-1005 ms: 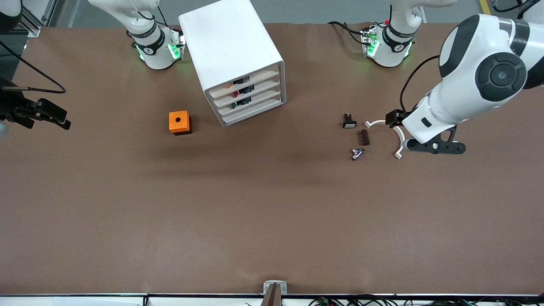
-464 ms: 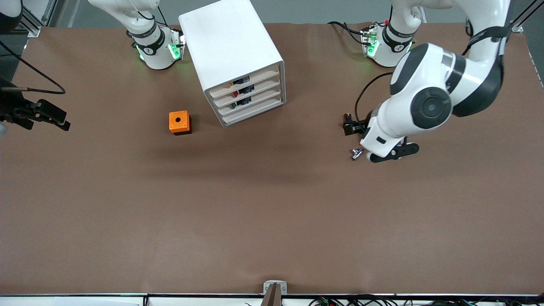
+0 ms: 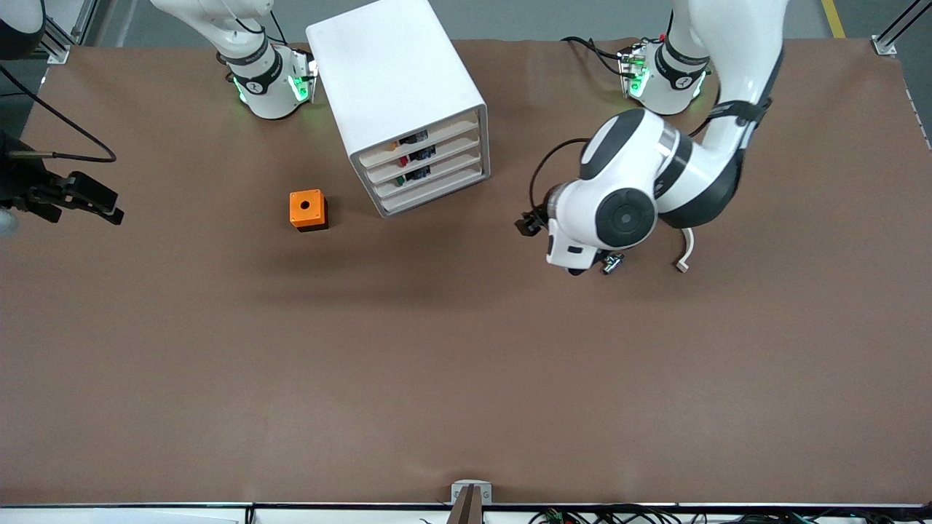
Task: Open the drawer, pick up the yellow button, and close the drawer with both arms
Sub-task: 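Move the left gripper to the white cabinet's drawer handle, then close the left gripper on the drawer handle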
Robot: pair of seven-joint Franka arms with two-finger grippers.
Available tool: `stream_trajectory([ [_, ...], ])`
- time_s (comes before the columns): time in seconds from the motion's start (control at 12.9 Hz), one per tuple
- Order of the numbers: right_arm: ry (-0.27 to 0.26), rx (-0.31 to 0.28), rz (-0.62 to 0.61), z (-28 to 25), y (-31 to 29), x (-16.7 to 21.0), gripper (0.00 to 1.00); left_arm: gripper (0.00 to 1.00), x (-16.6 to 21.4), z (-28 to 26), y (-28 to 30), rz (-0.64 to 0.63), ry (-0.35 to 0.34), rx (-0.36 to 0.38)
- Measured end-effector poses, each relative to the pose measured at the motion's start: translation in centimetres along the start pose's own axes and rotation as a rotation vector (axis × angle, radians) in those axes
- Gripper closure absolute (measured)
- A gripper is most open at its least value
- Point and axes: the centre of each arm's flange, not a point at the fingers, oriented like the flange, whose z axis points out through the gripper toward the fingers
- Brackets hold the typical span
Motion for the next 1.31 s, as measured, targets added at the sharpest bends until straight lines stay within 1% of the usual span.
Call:
stream_trajectory([
  [0.23, 0.002, 0.0, 0.0, -0.1, 0.0, -0.3, 0.0, 0.0, -1.2, 4.5, 2.5, -0.286, -0.116, 0.06],
  [0.31, 0.002, 0.0, 0.0, -0.1, 0.0, -0.3, 0.0, 0.0, -1.2, 5.6, 3.1, -0.393, -0.173, 0.082],
  [0.39, 0.002, 0.0, 0.0, -0.1, 0.0, -0.3, 0.0, 0.0, -1.1, 6.5, 3.6, -0.499, -0.235, 0.104],
  [0.46, 0.002, 0.0, 0.0, 0.0, 0.0, -0.3, 0.0, 0.0, -0.7, 7.1, 4.0, -0.585, -0.281, 0.126],
  [0.62, 0.001, -0.001, 0.0, 0.0, 0.0, -0.3, 0.0, 0.0, -0.7, 7.8, 4.6, -0.736, -0.366, 0.169],
  [0.7, 0.001, -0.001, 0.001, 0.0, 0.0, -0.3, 0.0, 0.0, -0.9, 8.2, 4.9, -0.823, -0.413, 0.201],
  [0.77, 0.001, -0.001, 0.001, 0.0, 0.0, -0.3, 0.0, 0.0, -0.9, 8.8, 5.3, -0.917, -0.442, 0.239],
  [0.85, 0.001, -0.001, 0.001, 0.0, 0.0, -0.3, 0.0, 0.0, -0.6, 9.6, 5.6, -1.011, -0.452, 0.279],
  [0.93, 0.001, -0.001, 0.001, 0.1, 0.0, -0.3, 0.0, 0.0, -0.4, 10.7, 5.8, -1.098, -0.446, 0.32],
  [1.08, 0.001, -0.001, 0.001, 0.1, 0.0, -0.3, 0.0, 0.03, -1.0, 13.6, 6.5, -1.232, -0.409, 0.402],
  [1.16, 0.001, -0.001, 0.001, 0.1, 0.1, -0.3, 0.0, 0.04, -1.9, 14.9, 6.8, -1.261, -0.389, 0.431],
  [1.31, 0.001, -0.001, 0.002, 0.1, 0.1, -0.3, 0.0, 0.07, -4.2, 16.5, 7.1, -1.275, -0.36, 0.462],
])
